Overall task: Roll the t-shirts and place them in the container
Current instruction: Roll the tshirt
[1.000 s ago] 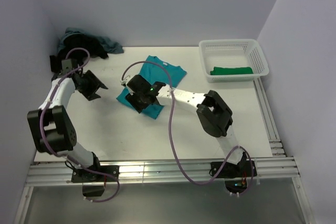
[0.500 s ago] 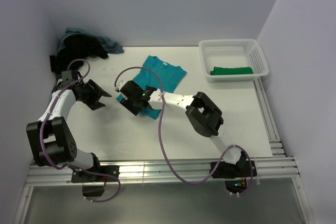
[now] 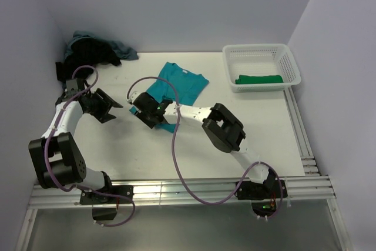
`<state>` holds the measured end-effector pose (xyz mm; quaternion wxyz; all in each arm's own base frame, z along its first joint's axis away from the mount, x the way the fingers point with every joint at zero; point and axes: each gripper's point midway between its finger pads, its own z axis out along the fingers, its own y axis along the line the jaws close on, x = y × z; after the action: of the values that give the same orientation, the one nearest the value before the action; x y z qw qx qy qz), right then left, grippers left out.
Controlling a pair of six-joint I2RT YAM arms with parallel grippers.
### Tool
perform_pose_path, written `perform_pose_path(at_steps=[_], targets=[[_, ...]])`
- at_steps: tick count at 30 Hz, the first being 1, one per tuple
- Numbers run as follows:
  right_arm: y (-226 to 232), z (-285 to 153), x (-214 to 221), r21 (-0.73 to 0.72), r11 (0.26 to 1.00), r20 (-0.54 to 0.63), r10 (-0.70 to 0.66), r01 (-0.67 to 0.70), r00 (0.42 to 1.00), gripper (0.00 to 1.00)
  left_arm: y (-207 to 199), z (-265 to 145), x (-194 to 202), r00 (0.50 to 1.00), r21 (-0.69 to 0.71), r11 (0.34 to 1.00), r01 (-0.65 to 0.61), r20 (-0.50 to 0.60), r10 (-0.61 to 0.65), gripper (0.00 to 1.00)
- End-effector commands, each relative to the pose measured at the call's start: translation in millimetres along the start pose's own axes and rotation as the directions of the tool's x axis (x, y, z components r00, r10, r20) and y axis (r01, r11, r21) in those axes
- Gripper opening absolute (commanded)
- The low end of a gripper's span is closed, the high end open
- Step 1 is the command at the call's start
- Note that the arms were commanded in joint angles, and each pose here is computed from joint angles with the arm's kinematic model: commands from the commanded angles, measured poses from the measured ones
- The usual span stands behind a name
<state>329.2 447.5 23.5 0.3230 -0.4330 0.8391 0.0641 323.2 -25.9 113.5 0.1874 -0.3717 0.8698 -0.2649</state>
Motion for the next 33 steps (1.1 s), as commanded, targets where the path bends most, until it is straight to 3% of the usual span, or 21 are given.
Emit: perform_pose_path(at_steps=[1,2,4,6,8,13,24,33], targets=[[-1,3,18,0.015,1.000,-0.047,-0.022,0.022,0.999,0.44,-5,-3,-3,0.999,0.029,0.999,-0.031,0.007,0.031,0.63],[-1,2,18,0.015,1.000,-0.052,-0.013,0.014,0.999,0.29,-4,-3,-3,1.000,0.029,0.999,-0.028,0.004,0.028,0.63],[0,0,17,0.009,1.000,-0.057,-0.007,0.008,0.998,0.20,-3,-3,-3,0.999,0.030,0.999,-0.032,0.004,0.032,0.63],[1,-2,20,0.000,1.000,-0.068,0.007,-0.007,0.998,0.17,-2,-3,-4,1.000,0.027,0.999,-0.030,0.006,0.030,0.63],[4,-9,19,-0.013,0.999,-0.067,0.031,-0.032,0.997,0.01,-1,-2,-2,0.999,0.029,0.999,-0.035,0.006,0.035,0.63],[19,-37,16,-0.103,0.987,-0.083,0.113,-0.121,0.990,0.00,4,3,9,0.999,0.050,0.998,-0.033,-0.032,0.035,0.63],[73,-86,16,-0.356,0.870,-0.227,0.275,-0.342,0.934,0.00,16,4,44,0.998,0.126,0.992,-0.010,-0.058,0.018,0.66],[99,-89,21,-0.526,0.673,-0.383,0.359,-0.520,0.851,0.00,17,9,43,0.999,0.137,0.991,-0.002,-0.048,0.009,0.67]])
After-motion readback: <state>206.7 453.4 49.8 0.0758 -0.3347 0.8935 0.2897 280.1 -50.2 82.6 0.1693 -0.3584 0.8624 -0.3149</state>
